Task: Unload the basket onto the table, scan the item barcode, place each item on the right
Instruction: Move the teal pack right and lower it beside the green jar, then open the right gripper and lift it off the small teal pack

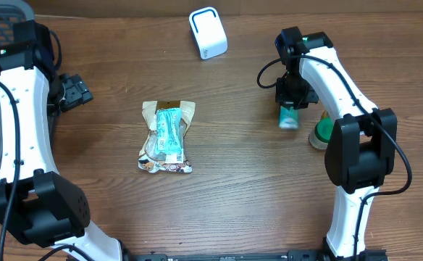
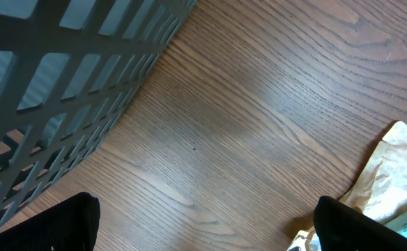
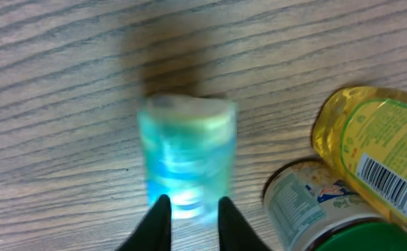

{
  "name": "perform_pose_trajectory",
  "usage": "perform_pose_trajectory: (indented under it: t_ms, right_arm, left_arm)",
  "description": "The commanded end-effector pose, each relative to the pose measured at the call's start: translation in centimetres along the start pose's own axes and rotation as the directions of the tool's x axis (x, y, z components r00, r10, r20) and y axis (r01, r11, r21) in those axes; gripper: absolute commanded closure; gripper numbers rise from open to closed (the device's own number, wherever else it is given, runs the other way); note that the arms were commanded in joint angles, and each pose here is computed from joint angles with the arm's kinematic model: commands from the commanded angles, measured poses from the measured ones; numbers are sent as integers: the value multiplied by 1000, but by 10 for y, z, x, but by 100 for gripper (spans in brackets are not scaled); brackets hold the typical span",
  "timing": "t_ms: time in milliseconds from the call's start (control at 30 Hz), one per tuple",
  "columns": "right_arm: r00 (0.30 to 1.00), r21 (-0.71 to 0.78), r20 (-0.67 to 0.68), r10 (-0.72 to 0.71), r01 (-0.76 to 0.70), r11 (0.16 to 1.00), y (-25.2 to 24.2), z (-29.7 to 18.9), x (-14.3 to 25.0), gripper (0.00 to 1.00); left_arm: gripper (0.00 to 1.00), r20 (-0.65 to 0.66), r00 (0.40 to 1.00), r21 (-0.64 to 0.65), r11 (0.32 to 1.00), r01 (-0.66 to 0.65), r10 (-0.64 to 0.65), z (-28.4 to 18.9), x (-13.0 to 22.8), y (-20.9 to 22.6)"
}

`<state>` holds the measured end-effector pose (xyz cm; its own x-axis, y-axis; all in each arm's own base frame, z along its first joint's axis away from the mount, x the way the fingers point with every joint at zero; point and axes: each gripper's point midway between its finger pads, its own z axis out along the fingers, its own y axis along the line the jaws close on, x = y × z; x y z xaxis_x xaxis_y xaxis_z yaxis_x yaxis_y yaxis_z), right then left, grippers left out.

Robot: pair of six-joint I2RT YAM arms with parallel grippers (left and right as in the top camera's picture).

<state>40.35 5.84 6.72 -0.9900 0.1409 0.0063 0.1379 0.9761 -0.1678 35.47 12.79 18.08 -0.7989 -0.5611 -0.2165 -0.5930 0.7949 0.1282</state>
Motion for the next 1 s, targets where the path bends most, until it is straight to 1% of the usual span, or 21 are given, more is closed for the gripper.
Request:
perform_pose_trajectory:
  t_ms: [0, 67, 200, 333, 400, 500, 733, 800, 900, 967]
  right_arm:
    - [1000, 9, 13, 8, -8, 1000, -4, -2, -2, 72]
    - [1000, 7, 19, 9, -9, 1000, -3, -2, -3, 68]
    - [999, -43, 29, 12, -11, 999, 7, -3, -7, 69]
    - [1000, -190, 1, 8, -8, 982, 33, -4, -3, 79]
    - [1000, -219, 4, 9, -8, 976, 39, -3, -5, 85]
    - [1000, -225, 23, 11, -6, 974, 42, 6, -8, 91]
    - [1000, -208, 24, 9, -3, 978, 41, 36, -3, 91]
    - [999, -164, 31, 11, -6, 986, 34, 42, -3, 91]
    - [999, -73, 50, 14, -10, 997, 18, 46, -5, 96]
    - [998, -34, 57, 14, -12, 999, 11, 46, -6, 96]
  left_arm:
    - [1, 12, 1000, -10, 1000, -17, 17, -1, -5, 1]
    - [1, 12, 1000, -10, 1000, -17, 17, -1, -5, 1]
    - [0, 12, 1000, -10, 1000, -17, 17, -1, -5, 1]
    - [1, 12, 1000, -10, 1000, -17, 17, -1, -5, 1]
    - [0, 13, 1000, -10, 1000, -17, 17, -1, -5, 1]
    - [1, 12, 1000, -10, 1000, -17, 17, -1, -5, 1]
    - [0, 12, 1000, -10, 1000, -17, 17, -1, -5, 1]
    - [0, 13, 1000, -10, 1000, -17, 17, -1, -5, 1]
    - [0, 12, 1000, -10, 1000, -17, 17, -1, -5, 1]
    - [1, 12, 1000, -10, 1000, -17, 17, -1, -5, 1]
